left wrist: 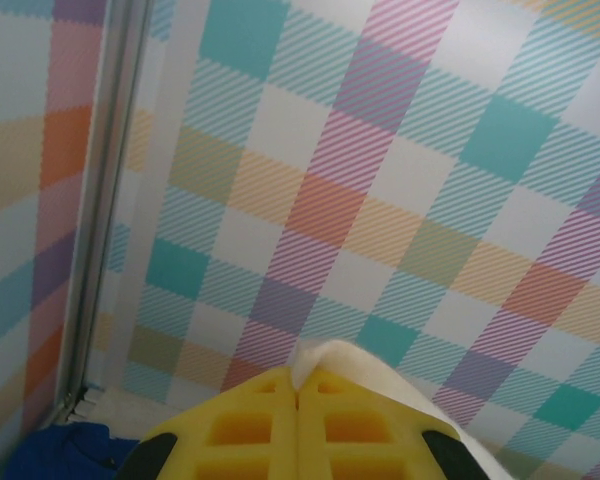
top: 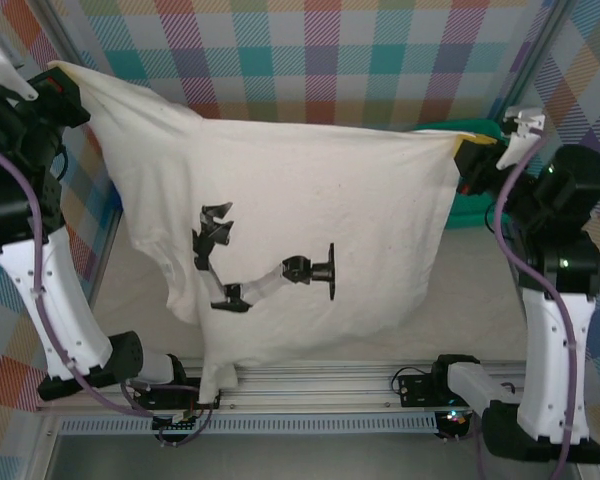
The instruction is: Fold the inside-out t-shirt
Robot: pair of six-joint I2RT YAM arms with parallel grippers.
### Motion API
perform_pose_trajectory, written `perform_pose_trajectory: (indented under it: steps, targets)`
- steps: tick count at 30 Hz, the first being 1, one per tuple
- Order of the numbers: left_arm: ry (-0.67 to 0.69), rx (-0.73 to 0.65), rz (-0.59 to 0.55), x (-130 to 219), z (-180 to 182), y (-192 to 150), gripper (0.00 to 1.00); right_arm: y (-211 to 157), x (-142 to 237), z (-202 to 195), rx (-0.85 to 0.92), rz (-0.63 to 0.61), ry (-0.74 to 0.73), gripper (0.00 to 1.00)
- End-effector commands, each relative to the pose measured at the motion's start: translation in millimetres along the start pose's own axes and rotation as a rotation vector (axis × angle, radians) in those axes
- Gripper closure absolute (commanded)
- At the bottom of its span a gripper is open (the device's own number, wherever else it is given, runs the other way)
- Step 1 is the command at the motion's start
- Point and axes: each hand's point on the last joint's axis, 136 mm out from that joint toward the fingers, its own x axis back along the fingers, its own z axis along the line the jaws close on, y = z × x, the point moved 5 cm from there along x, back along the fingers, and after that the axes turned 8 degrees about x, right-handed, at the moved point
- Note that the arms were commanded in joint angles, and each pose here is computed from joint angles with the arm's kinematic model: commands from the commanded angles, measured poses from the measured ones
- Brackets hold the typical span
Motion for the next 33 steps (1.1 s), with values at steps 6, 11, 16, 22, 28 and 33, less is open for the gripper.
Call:
perform_pose_trajectory:
  steps: [6,11,16,22,28,33]
  targets:
    - [-0.093,-0.019,-0.211,51,-35,56,1.0,45,11,7,-0.01,-0.119,0.024,1.0]
    - [-0.129,-0.041,-0.279,100,-51,65,1.0,49,44,24,0.01,-0.143,0.043,1.0]
    - [-0.156,-0.085,-0.369,159,-63,69,1.0,53,83,46,0.039,-0.185,0.076,1.0]
    - [-0.189,-0.126,-0.457,213,-74,70,1.0,63,134,67,0.089,-0.26,0.057,1.0]
    - [-0.18,-0.129,-0.429,193,-71,70,1.0,65,137,61,0.107,-0.262,-0.014,1.0]
    - [-0.131,-0.102,-0.272,93,-48,52,1.0,46,81,32,0.062,-0.187,-0.032,1.0]
